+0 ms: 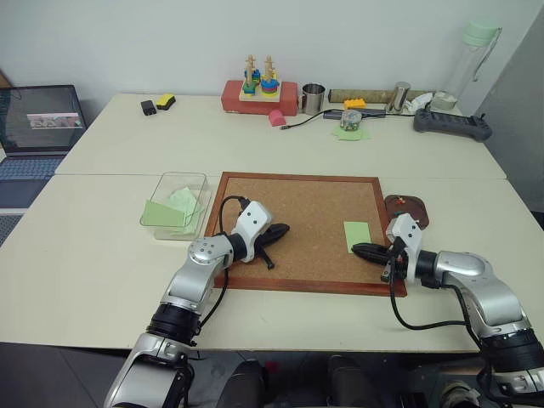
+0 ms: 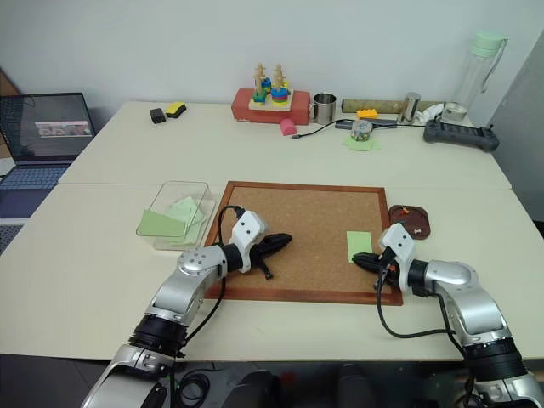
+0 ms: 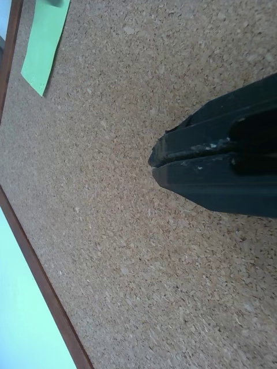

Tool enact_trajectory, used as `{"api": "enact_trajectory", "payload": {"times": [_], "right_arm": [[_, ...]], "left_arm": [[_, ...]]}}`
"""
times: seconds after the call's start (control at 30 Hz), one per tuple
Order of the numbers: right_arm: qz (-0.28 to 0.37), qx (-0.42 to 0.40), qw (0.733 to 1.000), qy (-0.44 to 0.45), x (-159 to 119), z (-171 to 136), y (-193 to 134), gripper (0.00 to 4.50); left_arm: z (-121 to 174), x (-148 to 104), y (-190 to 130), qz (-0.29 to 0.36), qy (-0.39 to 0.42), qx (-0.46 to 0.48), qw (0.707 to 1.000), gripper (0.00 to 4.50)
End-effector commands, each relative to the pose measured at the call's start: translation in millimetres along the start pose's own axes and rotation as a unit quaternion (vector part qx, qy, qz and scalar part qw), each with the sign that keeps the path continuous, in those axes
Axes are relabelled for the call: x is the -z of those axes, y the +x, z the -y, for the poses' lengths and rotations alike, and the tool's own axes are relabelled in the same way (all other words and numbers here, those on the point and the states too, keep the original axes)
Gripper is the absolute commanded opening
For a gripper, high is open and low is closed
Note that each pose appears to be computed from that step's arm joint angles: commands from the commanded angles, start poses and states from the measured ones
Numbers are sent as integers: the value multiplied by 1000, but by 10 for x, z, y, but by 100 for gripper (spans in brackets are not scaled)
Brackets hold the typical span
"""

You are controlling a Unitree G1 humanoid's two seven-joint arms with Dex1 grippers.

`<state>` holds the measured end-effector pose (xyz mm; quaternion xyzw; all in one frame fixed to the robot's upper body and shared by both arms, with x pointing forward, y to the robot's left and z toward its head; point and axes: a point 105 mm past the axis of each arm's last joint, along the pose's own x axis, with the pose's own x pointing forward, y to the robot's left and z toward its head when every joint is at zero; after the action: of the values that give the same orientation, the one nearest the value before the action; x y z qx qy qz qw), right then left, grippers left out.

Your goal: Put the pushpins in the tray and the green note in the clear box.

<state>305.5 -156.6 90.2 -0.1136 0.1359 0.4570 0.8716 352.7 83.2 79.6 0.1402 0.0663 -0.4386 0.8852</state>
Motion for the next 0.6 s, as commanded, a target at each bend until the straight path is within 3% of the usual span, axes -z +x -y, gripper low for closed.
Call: {"api": "enact_trajectory", "payload": {"times": [0.03,0.3,0.4,0.6], "right_arm": [[67,-16,995,-66,-528,-28,-89,5],[86,-25,986,-139,-842,-75,-115,5],[88,-6,975,-202,-931,-45,-90,5],[101,9,958,-270,-1018,-36,-45,0]], "left_arm": [[78,201,7,-34,-17,9,999,0],[52,168,34,-26,-22,1,999,0],[-18,-77,-24,24,-61,-6,998,0],[144,-729,-439,156,-194,84,965,106]]}}
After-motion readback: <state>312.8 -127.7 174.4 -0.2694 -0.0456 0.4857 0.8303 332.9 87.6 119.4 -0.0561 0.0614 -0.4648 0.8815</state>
